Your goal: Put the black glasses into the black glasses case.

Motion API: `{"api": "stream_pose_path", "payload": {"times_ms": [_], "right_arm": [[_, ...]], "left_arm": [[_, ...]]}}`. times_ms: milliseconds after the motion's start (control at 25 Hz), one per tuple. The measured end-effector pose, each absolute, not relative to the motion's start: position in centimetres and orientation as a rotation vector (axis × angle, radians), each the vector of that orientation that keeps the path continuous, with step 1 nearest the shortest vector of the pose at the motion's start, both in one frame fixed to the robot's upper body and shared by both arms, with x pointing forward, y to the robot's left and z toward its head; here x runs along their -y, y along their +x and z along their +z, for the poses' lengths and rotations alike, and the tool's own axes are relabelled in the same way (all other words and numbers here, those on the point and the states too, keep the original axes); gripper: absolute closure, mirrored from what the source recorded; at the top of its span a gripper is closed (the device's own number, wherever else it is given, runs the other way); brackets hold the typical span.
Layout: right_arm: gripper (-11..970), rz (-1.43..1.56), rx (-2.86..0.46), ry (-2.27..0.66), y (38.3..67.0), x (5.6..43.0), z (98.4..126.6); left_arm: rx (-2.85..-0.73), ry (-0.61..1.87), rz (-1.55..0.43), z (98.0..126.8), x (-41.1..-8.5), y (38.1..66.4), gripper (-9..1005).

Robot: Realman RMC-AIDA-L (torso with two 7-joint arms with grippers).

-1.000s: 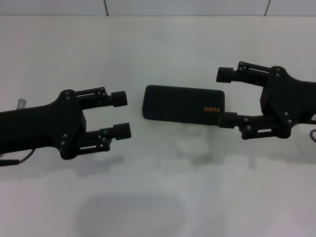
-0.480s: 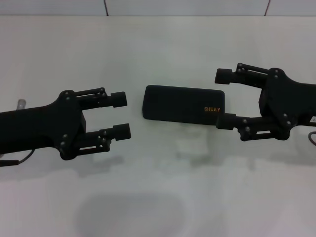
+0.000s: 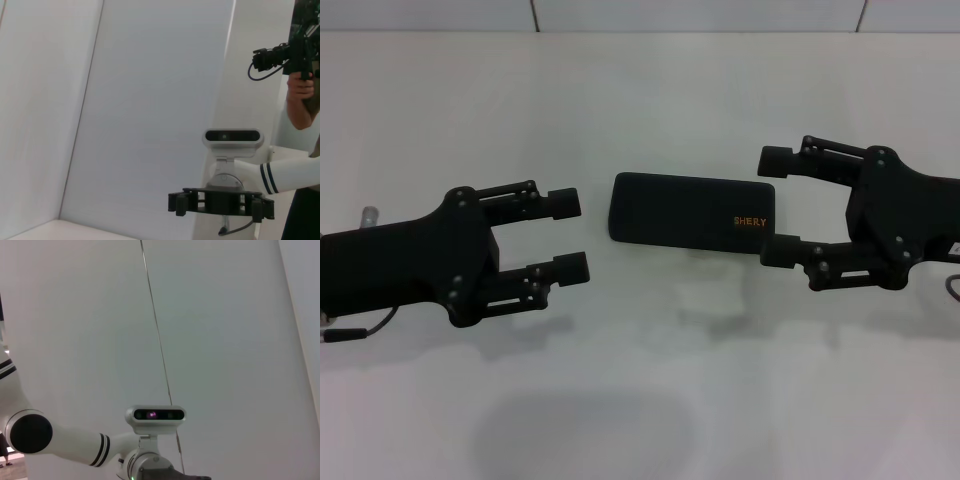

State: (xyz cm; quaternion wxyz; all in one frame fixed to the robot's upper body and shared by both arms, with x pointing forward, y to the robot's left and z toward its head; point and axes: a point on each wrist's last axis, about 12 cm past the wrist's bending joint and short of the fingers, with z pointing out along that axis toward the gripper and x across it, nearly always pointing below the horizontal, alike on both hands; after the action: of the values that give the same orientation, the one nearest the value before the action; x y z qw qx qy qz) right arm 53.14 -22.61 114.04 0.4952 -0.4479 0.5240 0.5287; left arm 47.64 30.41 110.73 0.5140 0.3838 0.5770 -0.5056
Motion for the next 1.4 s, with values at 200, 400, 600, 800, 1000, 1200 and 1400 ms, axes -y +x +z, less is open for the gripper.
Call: {"api": "stream_pose_path", "payload": {"times_ms": [200,400,600,800,1000,1200,1400], "right_arm": [[69,1.283,-1.271,-1.085,53.05,22.73,113.99],[69,1.285,-1.27,-1.086,52.99,22.82,113.99],[69,1.284,-1.271,-1.085,52.98,22.86,113.99],[69,1.283,-1.271,-1.084,52.97,22.88,113.97],[69,1.283,-1.271,-1.085,52.97,22.88,113.97],[69,1.284,-1.272,-1.086,52.96,22.87,113.96],[69,1.284,-1.272,-1.084,52.95,22.89,113.95]], "left_arm": [[-1.379,0.923,-1.212,110.58,-30.25,47.56,325],[-1.375,0.921,-1.211,110.6,-30.21,47.59,325],[-1.375,0.919,-1.211,110.61,-30.2,47.59,325],[-1.375,0.919,-1.211,110.6,-30.2,47.59,325],[-1.377,0.92,-1.211,110.58,-30.21,47.59,325],[-1.379,0.921,-1.211,110.56,-30.2,47.58,325],[-1.379,0.921,-1.212,110.53,-30.15,47.57,325]]}}
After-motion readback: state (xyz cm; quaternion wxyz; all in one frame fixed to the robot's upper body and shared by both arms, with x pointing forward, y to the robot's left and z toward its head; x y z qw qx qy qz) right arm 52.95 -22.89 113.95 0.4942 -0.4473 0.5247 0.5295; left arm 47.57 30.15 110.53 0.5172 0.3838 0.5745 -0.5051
